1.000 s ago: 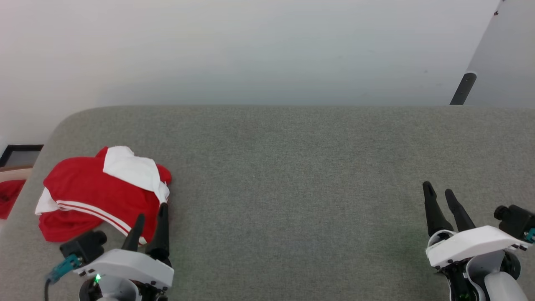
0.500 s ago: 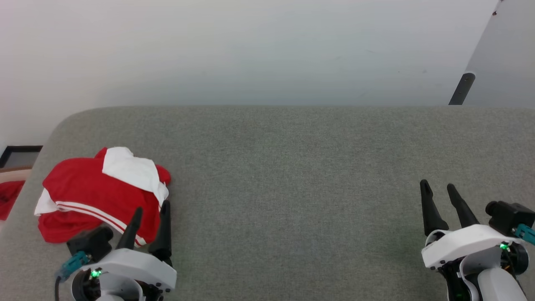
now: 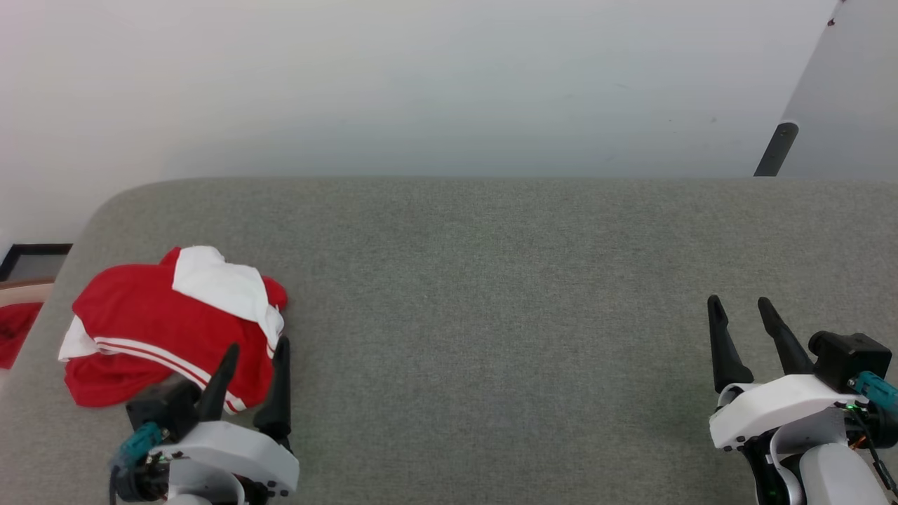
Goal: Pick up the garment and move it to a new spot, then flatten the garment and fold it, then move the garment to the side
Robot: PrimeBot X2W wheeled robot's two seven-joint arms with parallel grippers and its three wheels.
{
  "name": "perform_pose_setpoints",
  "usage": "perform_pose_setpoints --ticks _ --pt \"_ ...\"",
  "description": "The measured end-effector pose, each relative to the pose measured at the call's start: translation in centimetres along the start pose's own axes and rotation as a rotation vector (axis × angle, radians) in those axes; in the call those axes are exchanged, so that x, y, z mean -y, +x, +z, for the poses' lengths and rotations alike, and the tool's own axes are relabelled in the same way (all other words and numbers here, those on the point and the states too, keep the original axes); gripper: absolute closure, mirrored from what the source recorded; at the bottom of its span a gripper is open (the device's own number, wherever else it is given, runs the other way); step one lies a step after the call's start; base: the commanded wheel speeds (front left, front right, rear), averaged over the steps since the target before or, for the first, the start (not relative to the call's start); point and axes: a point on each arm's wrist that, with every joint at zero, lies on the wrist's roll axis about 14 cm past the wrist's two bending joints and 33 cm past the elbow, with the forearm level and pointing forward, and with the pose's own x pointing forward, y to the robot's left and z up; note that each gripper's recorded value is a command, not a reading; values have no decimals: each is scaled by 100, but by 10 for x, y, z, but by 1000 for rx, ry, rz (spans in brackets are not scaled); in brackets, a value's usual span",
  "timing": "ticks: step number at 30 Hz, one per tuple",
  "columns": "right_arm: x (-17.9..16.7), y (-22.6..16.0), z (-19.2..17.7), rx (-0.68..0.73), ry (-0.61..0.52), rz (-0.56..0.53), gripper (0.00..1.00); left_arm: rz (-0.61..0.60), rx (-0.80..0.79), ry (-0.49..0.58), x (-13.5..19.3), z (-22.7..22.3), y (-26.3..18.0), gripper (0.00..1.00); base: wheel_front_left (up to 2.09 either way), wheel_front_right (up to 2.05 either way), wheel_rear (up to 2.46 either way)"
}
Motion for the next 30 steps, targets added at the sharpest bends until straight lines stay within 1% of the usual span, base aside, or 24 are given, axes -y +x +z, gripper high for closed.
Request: perform_pose_setpoints --ticks 16,21,30 --pt "4 -2 5 24 -117 -1 0 -33 9 124 4 -2 -1 0 0 0 0" --pt "4 -2 7 33 -150 0 0 -35 24 135 4 1 0 0 0 0 0" --pt "9 -3 7 41 -188 -9 0 -49 38 190 5 4 2 0 0 0 0"
